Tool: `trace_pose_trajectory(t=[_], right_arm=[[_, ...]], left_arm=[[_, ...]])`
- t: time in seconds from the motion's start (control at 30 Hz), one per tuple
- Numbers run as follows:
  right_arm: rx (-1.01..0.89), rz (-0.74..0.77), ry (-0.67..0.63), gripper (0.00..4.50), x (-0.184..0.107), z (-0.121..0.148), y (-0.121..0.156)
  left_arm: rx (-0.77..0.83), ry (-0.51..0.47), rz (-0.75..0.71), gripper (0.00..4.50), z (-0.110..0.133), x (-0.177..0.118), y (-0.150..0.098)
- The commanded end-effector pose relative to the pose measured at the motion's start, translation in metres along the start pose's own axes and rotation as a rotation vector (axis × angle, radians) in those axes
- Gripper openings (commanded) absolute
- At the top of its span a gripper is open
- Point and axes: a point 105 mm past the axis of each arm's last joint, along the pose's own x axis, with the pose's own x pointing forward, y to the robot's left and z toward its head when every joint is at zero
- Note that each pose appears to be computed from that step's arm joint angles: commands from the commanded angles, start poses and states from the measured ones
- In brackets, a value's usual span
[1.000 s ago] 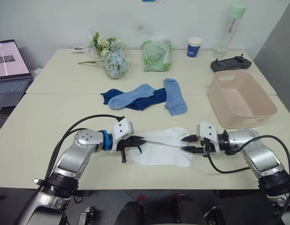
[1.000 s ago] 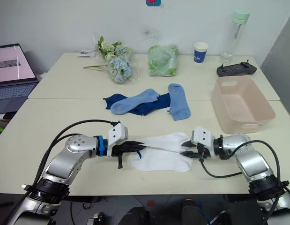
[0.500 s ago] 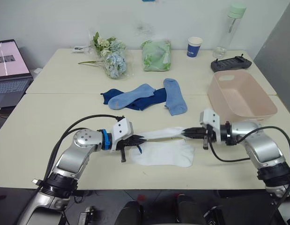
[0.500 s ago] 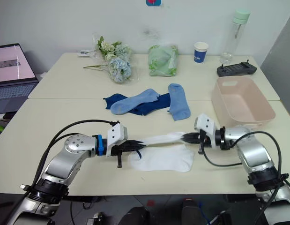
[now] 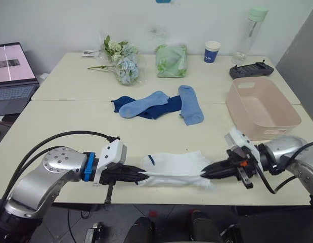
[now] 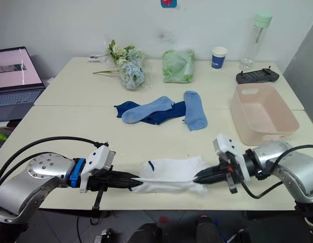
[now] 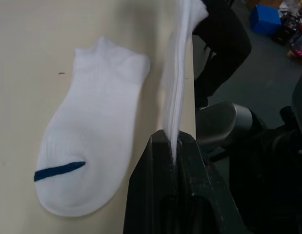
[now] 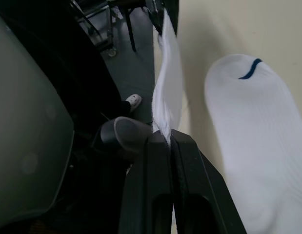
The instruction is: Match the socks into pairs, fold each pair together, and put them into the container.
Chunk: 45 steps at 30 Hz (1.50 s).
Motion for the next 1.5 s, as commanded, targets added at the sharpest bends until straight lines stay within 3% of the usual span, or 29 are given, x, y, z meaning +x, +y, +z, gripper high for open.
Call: trace_pose_trajectory(t=[0.03, 0.2, 0.47, 0.9, 1.5], right_arm=[[-0.006, -0.089, -0.008, 0.01, -0.004, -0.004, -0.017], [-0.039, -0.222, -0.004, 0.01, -0.01, -0.01, -0.052], [-0.074, -0.271, -0.01, 0.01, -0.006, -0.012, -0.077], [-0.089, -0.288, 0.025, 0.01, -0.007, -0.014, -0.084], [-0.104, -0.302, 0.054, 0.01, -0.01, -0.016, -0.089]], left_arm=[[0.022, 0.029, 0.035, 0.0, -0.007, 0.007, 0.016], [0.066, 0.066, 0.074, 0.0, -0.007, 0.014, 0.047], [0.07, 0.103, 0.072, 0.0, -0.014, 0.017, 0.066], [0.1, 0.09, 0.098, 0.0, -0.011, 0.031, 0.079], [0.104, 0.094, 0.095, 0.0, -0.017, 0.042, 0.08]])
